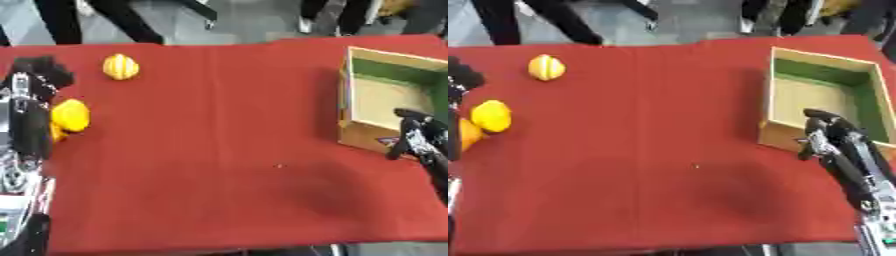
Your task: Pick up the objects with one hand, pass them to the other hand, and then place them into the box on the other side of the table.
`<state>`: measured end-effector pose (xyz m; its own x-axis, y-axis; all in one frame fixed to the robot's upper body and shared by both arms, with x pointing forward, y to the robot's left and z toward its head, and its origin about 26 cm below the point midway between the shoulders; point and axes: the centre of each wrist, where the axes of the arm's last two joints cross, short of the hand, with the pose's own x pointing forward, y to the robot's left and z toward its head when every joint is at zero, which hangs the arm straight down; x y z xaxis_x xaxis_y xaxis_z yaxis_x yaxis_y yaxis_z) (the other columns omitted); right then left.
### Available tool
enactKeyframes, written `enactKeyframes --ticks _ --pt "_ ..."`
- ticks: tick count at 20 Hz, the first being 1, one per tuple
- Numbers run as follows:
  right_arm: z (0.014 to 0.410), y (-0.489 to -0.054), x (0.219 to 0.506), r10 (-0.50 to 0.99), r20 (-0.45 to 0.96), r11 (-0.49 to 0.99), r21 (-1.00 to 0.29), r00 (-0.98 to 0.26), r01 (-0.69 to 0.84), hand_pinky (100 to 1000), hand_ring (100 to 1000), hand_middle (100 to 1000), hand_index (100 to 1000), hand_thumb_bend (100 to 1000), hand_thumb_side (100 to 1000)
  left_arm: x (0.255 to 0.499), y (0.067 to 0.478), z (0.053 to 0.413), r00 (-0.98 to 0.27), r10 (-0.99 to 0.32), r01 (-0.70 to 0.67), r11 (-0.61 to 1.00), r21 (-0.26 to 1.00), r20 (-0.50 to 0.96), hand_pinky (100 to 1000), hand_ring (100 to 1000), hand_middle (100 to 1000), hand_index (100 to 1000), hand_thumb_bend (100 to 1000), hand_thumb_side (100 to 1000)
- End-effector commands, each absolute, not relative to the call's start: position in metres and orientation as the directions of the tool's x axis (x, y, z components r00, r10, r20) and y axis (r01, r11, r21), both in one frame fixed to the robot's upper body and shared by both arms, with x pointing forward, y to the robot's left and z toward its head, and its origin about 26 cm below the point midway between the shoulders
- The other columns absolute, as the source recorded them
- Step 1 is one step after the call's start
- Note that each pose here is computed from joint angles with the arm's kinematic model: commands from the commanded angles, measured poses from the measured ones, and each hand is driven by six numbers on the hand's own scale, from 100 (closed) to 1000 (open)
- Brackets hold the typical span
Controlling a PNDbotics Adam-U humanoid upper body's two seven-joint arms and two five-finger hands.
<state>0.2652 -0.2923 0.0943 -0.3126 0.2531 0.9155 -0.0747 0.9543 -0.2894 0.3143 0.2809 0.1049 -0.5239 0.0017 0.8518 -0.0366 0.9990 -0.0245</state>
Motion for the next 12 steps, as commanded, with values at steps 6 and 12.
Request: enactKeyframes --ticks 6,12 --pt "0.0985 -0.2916 0.2659 0.25 0.911 0.953 -0.291 -0.329 -0.08 463 376 331 815 100 620 0.3145 0.2799 0.1051 -0.524 -0.002 -0.032 0.999 -0.017 0.852 706 612 563 688 100 766" --pt "0.098 -0.2915 0.2646 0.251 0.91 0.953 -0.291 -0.329 -0.079 462 376 331 816 100 621 0.3141 0.2796 0.1043 -0.525 -0.004 -0.035 0.999 -0.017 0.851 706 611 562 686 100 766"
